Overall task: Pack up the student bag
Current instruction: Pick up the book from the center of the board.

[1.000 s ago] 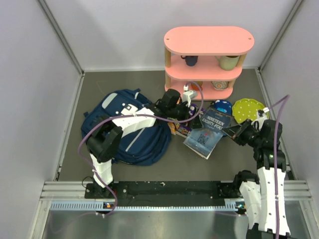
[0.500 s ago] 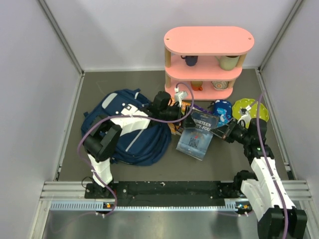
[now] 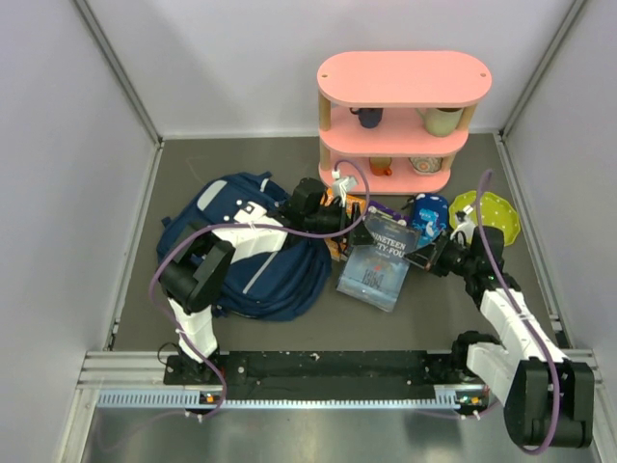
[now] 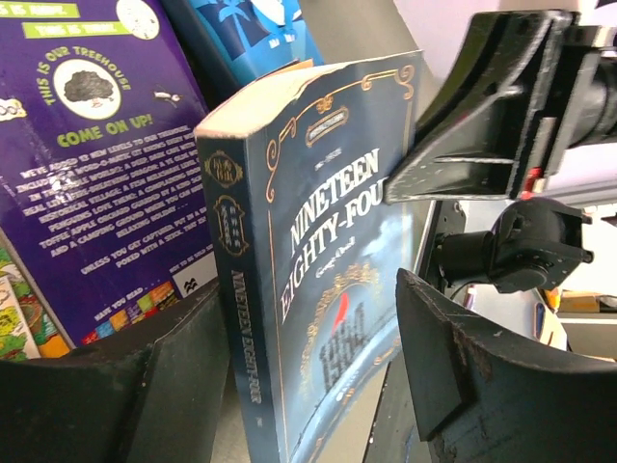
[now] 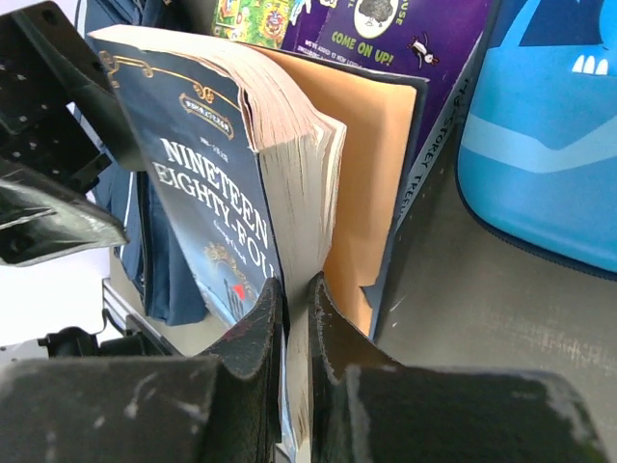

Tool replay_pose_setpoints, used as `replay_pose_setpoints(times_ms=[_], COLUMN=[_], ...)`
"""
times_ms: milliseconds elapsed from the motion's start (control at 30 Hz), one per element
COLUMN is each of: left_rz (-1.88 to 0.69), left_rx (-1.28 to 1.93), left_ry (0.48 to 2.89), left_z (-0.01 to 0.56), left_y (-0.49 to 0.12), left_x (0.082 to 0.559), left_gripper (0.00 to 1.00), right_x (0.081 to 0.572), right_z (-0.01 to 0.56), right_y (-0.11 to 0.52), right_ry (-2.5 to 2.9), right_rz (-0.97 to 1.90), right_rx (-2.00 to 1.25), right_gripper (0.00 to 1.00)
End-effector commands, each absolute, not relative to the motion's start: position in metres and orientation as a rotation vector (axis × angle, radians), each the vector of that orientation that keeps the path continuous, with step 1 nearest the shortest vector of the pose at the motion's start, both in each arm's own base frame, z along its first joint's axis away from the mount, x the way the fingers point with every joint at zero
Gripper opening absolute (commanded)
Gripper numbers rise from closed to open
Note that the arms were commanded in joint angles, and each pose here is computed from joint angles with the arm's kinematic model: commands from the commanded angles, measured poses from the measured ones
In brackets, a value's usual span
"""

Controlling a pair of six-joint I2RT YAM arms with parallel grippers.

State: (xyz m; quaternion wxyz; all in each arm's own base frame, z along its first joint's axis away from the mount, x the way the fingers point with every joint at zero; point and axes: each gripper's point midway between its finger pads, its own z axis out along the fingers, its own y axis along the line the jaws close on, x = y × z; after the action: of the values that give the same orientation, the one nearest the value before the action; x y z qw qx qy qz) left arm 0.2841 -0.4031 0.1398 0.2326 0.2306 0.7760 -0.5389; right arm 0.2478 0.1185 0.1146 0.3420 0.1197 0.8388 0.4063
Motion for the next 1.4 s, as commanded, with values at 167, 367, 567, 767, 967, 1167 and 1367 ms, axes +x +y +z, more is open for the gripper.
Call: replay_pose_setpoints(times_ms=[167, 367, 567, 767, 967, 1167, 1367], left_rz=[-1.672, -1.663, -1.509, -1.185, -0.853, -0.697, -0.769], left_rx=[0.811, 0.818, 0.780, 0.589, 0.339, -0.007, -0.178], left_ry=[1.871, 1.890, 1.982, 2.100, 2.109, 1.941, 1.786], left_z=[0.203, 0.197, 0.180, 0.169, 0.195, 0.251, 0.296], left_y=[-0.424, -0.425, -0.417, -0.382, -0.323, -0.262, -0.235], left_x=[0.253, 0.254, 0.265, 0.289, 0.309, 0.324, 0.321], left_gripper=[0.70, 0.51, 0.00, 0.00, 0.00, 0.00, 0.00], right_x=[0.261, 0.267, 0.278, 0.287, 0.276, 0.248, 0.228], right_z=[0.140, 0.152, 0.149, 0.147, 0.173, 0.190, 0.193], right_y=[0.146, 0.154, 0.152, 0.138, 0.140, 0.176, 0.218], right_ry=[2.016, 1.967, 2.006, 2.100, 2.055, 2.037, 1.989], right_rz=[1.171, 1.204, 1.175, 1.067, 1.094, 1.246, 1.495], right_rx=[0.071, -0.021, -0.004, 0.136, 0.189, 0.168, 0.298], right_gripper=[0.00, 0.00, 0.00, 0.57, 0.81, 0.81, 0.82])
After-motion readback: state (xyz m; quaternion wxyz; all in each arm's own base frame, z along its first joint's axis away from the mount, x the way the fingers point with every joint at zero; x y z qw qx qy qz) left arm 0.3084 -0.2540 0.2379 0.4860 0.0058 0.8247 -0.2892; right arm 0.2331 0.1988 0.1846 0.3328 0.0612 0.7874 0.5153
